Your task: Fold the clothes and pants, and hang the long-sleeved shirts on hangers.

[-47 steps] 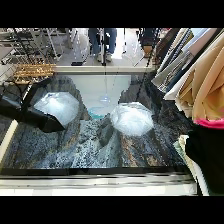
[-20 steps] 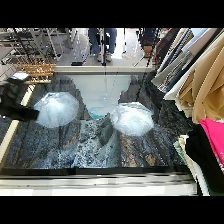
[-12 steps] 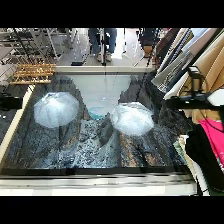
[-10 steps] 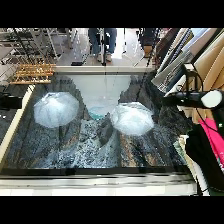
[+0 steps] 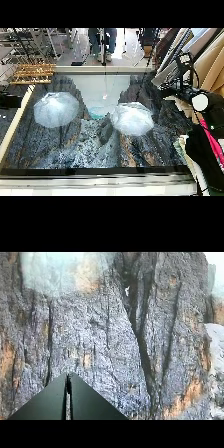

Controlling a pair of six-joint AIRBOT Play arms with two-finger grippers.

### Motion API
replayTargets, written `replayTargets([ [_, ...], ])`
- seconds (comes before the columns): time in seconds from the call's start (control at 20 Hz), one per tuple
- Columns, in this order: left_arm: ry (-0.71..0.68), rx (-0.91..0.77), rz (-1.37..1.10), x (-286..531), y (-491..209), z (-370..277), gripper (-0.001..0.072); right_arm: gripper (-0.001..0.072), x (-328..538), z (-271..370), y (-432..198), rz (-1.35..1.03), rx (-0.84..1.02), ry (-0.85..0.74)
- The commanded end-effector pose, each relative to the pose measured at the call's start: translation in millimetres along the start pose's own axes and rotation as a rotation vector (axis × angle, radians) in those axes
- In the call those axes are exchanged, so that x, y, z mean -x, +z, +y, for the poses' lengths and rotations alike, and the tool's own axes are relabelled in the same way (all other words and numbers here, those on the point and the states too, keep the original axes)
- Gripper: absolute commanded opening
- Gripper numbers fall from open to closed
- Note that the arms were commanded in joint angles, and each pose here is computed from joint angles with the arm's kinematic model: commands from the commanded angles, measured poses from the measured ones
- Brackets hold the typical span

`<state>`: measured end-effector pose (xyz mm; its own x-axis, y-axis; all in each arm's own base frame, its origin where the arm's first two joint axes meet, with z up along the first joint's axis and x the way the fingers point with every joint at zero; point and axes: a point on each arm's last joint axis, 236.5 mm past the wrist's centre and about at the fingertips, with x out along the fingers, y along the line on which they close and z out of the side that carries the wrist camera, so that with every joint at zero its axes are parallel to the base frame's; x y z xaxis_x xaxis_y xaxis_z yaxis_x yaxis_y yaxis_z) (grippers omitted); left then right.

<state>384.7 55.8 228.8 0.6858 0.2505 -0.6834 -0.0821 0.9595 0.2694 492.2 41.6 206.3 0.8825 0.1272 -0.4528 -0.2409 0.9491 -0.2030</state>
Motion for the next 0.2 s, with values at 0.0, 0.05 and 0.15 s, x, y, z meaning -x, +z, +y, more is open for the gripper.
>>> replayTargets([
  [0.0, 0.001, -0.001, -0.001, 0.4, 0.0, 0.4, 0.0008, 0.0202, 0.1, -0.7, 4.1, -0.017, 0.008, -0.007],
  [0.05, 0.001, -0.001, -0.001, 0.4, 0.1, 0.4, 0.0008, 0.0202, 0.1, -0.7, 4.1, -0.017, 0.008, -0.007],
  [0.15, 0.000, -0.001, -0.001, 0.4, 0.1, 0.3, 0.0008, 0.0202, 0.1, -0.7, 4.1, -0.017, 0.008, -0.007],
])
